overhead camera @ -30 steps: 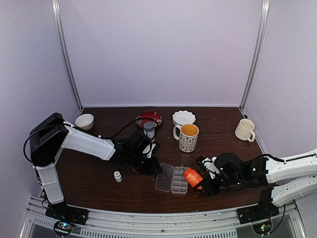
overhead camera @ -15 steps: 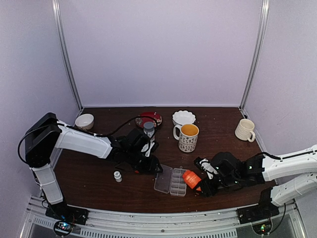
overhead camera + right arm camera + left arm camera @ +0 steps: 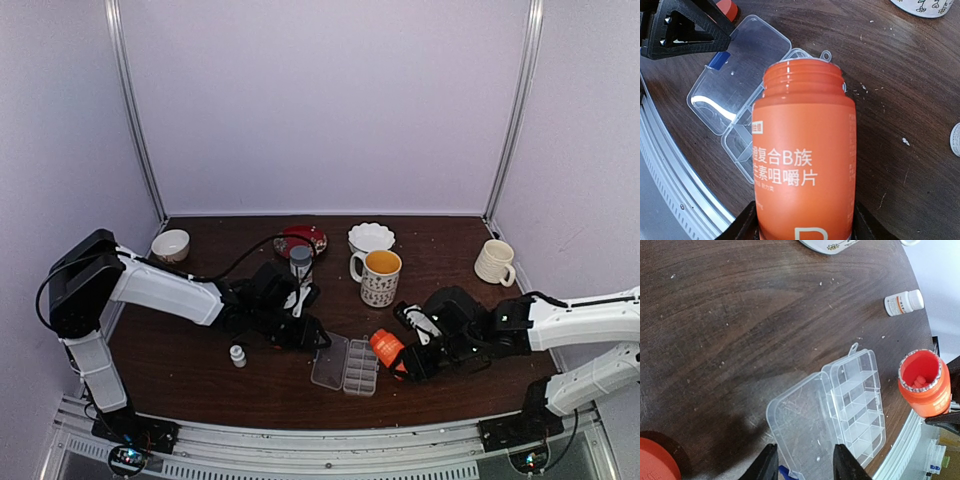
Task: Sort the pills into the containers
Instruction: Pour the pill into the compartment of the pill container.
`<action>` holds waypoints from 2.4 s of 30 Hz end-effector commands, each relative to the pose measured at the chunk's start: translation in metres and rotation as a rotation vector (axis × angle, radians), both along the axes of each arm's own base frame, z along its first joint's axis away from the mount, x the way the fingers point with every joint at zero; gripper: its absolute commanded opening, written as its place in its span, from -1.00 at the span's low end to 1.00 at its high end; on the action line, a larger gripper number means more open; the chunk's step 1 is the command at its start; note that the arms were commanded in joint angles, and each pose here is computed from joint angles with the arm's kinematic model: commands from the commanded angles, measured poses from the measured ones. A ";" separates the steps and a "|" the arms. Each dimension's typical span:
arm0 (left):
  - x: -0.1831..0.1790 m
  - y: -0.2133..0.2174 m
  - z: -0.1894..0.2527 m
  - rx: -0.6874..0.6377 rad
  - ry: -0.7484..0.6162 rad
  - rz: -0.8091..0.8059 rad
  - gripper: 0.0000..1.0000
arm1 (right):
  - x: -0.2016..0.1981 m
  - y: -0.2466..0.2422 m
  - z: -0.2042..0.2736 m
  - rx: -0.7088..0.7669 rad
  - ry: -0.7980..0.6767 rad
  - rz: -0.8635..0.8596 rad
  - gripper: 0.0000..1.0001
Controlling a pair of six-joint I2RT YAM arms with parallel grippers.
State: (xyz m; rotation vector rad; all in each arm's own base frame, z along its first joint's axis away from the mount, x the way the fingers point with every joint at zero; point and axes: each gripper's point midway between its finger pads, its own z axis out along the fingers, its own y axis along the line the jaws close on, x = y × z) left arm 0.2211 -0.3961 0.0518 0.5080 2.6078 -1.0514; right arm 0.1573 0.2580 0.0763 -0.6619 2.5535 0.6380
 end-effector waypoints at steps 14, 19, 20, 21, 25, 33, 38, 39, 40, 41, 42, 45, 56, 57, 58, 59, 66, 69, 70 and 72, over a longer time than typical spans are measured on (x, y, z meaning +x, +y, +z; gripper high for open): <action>0.003 -0.006 0.005 -0.116 -0.093 -0.008 -0.19 | 0.006 0.008 -0.006 -0.029 0.111 -0.010 -1.00; 0.002 -0.008 0.004 -0.133 -0.098 -0.018 -0.18 | 0.006 0.017 0.008 0.029 0.090 0.027 -1.00; 0.002 -0.008 0.004 -0.132 -0.099 -0.018 -0.18 | 0.007 0.015 0.009 0.033 0.081 0.016 -1.00; 0.002 -0.008 0.003 -0.132 -0.098 -0.018 -0.18 | 0.009 0.013 0.007 0.025 0.074 0.003 -1.00; 0.003 -0.009 0.003 -0.129 -0.097 -0.018 -0.18 | 0.007 0.005 -0.010 -0.056 0.126 0.009 -1.00; 0.003 -0.011 0.002 -0.119 -0.093 -0.027 -0.19 | 0.009 0.005 -0.014 -0.063 0.138 0.002 -1.00; 0.004 -0.011 0.000 -0.103 -0.094 -0.029 -0.19 | 0.013 0.006 -0.007 -0.035 0.118 -0.014 -1.00; 0.004 -0.011 0.000 -0.101 -0.093 -0.029 -0.19 | 0.012 0.004 -0.009 -0.057 0.129 -0.008 -1.00; 0.005 -0.011 0.000 -0.102 -0.095 -0.029 -0.19 | 0.011 0.005 -0.010 -0.065 0.135 0.005 -1.00; 0.005 -0.011 0.000 -0.101 -0.094 -0.029 -0.19 | 0.009 0.008 -0.009 -0.051 0.143 0.020 -1.00; 0.005 -0.011 -0.001 -0.099 -0.093 -0.030 -0.19 | 0.008 0.010 -0.007 -0.034 0.144 0.024 -1.00; 0.006 -0.011 -0.002 -0.094 -0.100 -0.031 -0.19 | 0.010 0.007 -0.007 -0.047 0.136 0.012 -1.00; 0.007 -0.008 -0.002 -0.092 -0.190 -0.076 -0.19 | 0.005 0.013 0.003 0.034 0.127 0.028 -1.00; 0.007 -0.008 -0.002 -0.092 -0.206 -0.085 -0.19 | 0.008 0.012 0.004 0.038 0.113 0.014 -1.00; 0.007 -0.007 -0.003 -0.090 -0.216 -0.092 -0.19 | 0.009 0.009 0.001 0.012 0.116 0.001 -1.00; 0.007 -0.007 -0.003 -0.091 -0.225 -0.097 -0.19 | 0.008 0.006 0.000 -0.018 0.123 0.007 -1.00; 0.005 -0.008 0.000 -0.118 -0.256 -0.122 -0.18 | 0.010 -0.001 0.003 -0.063 0.115 -0.001 -1.00; 0.005 -0.008 -0.001 -0.120 -0.260 -0.120 -0.18 | 0.006 0.009 0.009 -0.004 0.126 0.022 -1.00; 0.005 -0.008 0.000 -0.121 -0.261 -0.119 -0.18 | 0.009 0.007 0.007 -0.006 0.111 0.005 -1.00; 0.005 -0.007 -0.002 -0.119 -0.262 -0.117 -0.18 | 0.010 -0.002 -0.001 -0.080 0.123 -0.015 -1.00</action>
